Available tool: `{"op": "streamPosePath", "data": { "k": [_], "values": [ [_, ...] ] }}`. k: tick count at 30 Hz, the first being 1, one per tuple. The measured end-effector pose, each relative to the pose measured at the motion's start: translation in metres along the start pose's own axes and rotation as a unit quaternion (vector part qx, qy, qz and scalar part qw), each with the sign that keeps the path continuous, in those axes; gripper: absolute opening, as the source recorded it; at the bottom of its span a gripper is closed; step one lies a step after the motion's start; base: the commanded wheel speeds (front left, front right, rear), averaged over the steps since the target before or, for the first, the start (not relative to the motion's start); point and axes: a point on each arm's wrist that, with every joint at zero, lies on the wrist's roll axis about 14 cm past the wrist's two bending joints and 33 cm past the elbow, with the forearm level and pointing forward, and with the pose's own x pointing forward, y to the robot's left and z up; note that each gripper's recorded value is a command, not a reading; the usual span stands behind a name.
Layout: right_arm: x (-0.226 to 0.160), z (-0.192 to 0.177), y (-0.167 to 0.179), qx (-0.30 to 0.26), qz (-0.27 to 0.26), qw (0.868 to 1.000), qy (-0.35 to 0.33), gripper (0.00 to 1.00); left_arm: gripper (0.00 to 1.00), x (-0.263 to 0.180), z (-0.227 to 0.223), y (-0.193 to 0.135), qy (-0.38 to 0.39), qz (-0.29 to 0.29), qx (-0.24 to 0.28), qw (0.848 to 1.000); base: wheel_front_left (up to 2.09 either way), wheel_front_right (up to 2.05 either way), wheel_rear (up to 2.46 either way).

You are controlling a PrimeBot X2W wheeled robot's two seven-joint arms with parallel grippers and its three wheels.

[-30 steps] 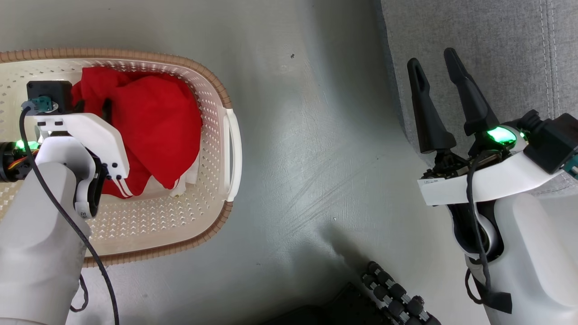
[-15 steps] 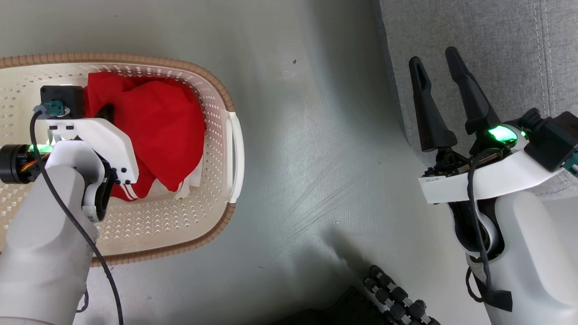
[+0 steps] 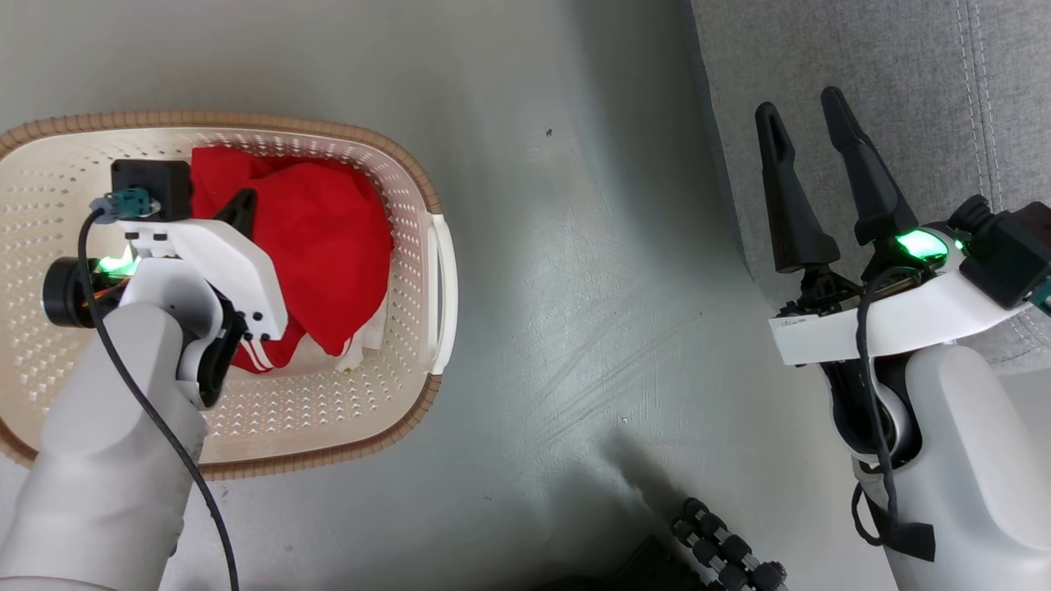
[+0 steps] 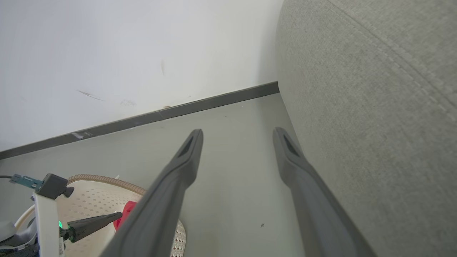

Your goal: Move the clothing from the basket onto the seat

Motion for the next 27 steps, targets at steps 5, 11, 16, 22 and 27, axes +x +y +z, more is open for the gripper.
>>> {"op": "streamPosePath", "data": {
  "k": [5,11,16,22,27],
  "values": [
    [0.000,0.007,0.001,0.003,0.000,1.000,-0.008,1.00,0.00,-0.008,0.005,-0.015,-0.011,-0.020,-0.002,1.000,0.00,0.00,0.00],
    [0.001,0.018,0.003,0.006,0.002,1.000,-0.022,1.00,0.00,-0.022,0.010,-0.019,-0.029,-0.026,-0.002,0.999,0.00,0.00,0.00],
    [0.001,0.029,0.004,-0.002,0.003,0.999,-0.035,1.00,0.00,-0.034,0.026,-0.023,-0.062,-0.029,-0.006,0.998,0.00,0.00,0.00],
    [0.006,0.048,0.012,-0.010,0.015,0.998,-0.060,1.00,0.00,-0.050,0.047,-0.032,-0.100,-0.035,-0.009,0.994,0.00,0.00,0.00],
    [0.005,0.061,0.020,-0.020,0.025,0.997,-0.075,1.00,0.00,-0.067,0.055,-0.035,-0.121,-0.034,-0.022,0.992,0.00,0.00,0.00]
  ]
}}
